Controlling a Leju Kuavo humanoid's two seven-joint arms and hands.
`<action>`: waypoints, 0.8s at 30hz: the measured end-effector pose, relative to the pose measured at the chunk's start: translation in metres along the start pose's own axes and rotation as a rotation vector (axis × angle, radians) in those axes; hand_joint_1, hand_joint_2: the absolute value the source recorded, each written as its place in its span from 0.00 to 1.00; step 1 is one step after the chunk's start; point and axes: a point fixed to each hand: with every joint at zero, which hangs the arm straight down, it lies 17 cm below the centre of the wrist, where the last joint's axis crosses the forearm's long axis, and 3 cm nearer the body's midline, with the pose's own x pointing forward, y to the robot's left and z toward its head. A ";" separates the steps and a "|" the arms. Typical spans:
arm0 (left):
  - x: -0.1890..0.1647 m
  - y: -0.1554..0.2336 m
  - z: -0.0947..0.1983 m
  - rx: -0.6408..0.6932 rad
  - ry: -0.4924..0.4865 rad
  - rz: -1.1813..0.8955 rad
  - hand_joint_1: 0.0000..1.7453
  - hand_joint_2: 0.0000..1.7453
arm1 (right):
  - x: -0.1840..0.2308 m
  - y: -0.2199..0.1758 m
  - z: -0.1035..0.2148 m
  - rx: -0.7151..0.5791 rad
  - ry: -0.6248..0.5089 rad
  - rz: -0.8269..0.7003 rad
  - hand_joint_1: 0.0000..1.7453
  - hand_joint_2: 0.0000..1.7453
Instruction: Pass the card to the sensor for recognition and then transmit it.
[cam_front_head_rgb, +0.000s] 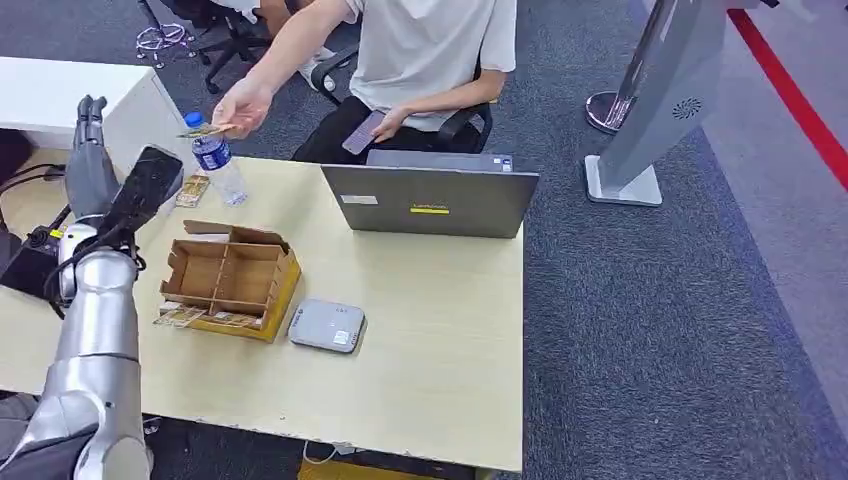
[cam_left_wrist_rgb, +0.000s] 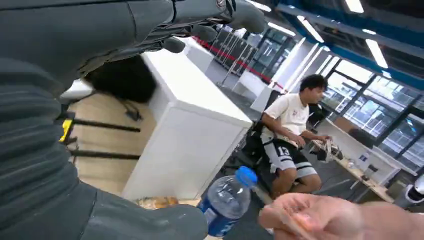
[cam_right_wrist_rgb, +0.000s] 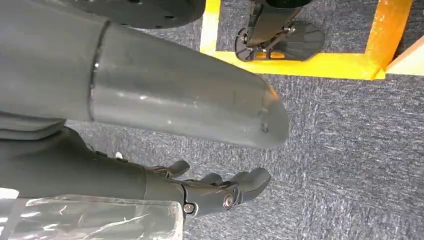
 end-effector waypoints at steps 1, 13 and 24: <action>0.009 -0.004 -0.005 -0.007 -0.017 -0.031 0.00 1.00 | 0.000 0.001 0.000 0.003 0.002 0.002 0.00 0.00; 0.113 -0.035 -0.047 -0.020 -0.231 -0.382 1.00 1.00 | -0.002 0.004 0.001 0.023 0.014 0.027 0.00 0.00; 0.211 -0.059 -0.066 0.043 -0.457 -0.685 1.00 1.00 | -0.005 0.009 0.002 0.046 0.026 0.067 0.00 0.00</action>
